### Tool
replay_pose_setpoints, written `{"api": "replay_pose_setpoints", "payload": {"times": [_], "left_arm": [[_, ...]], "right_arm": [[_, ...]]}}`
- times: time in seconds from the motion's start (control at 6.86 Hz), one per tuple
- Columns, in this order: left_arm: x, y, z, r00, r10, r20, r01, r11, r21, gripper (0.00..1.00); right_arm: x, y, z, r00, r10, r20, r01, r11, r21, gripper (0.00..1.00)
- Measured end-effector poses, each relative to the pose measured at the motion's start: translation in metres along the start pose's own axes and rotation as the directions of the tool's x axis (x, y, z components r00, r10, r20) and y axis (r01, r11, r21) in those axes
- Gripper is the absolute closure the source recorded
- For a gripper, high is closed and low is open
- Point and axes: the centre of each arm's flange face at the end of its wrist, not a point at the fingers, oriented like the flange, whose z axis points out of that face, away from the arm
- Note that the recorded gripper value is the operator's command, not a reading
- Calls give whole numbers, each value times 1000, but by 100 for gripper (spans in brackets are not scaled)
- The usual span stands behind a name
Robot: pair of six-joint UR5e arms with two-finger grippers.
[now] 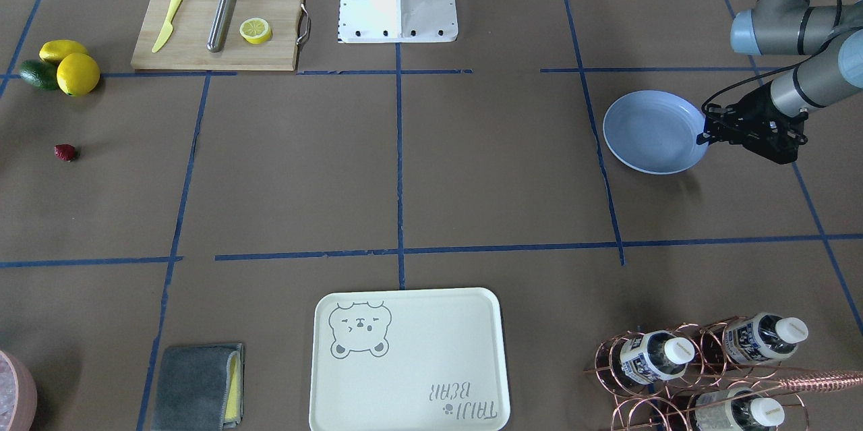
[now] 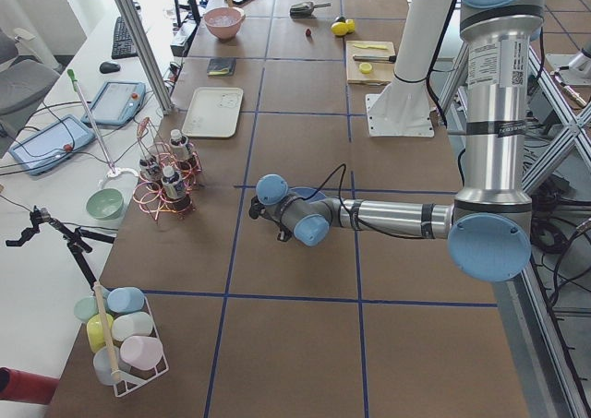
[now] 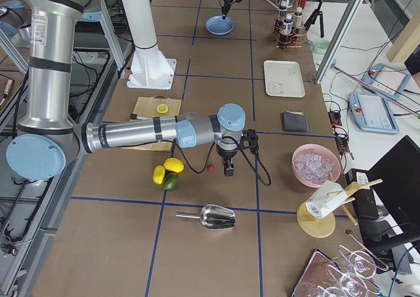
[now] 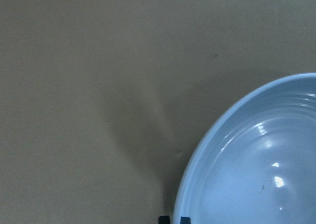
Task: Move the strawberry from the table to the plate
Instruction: 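Grip the plate rim with the left gripper and slide it toward the table center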
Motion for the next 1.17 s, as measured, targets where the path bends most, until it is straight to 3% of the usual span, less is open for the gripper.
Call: {"api": "replay_pose_setpoints", "payload": {"times": [0.29, 0.44, 0.73, 1.02, 1.17], "left_arm": [[79, -48, -30, 990, -122, -74, 127, 989, 76, 100], [133, -74, -29, 978, -171, -123, 180, 981, 75, 100], [269, -113, 6, 944, -257, -206, 266, 964, 18, 100], [370, -120, 60, 936, -276, -219, 284, 959, 6, 100], [392, -131, 79, 936, -279, -213, 290, 957, 23, 100]], "right_arm": [[0, 0, 0, 1000, -1, 0, 1, 1000, 1, 0], [-1, -1, 0, 1000, -1, 0, 1, 1000, 1, 0], [0, -1, 0, 1000, 0, -1, 0, 1000, -1, 0], [0, -2, 1, 1000, 0, -1, 0, 1000, -1, 0], [0, -2, 1, 1000, 0, -1, 0, 1000, -1, 0]]}}
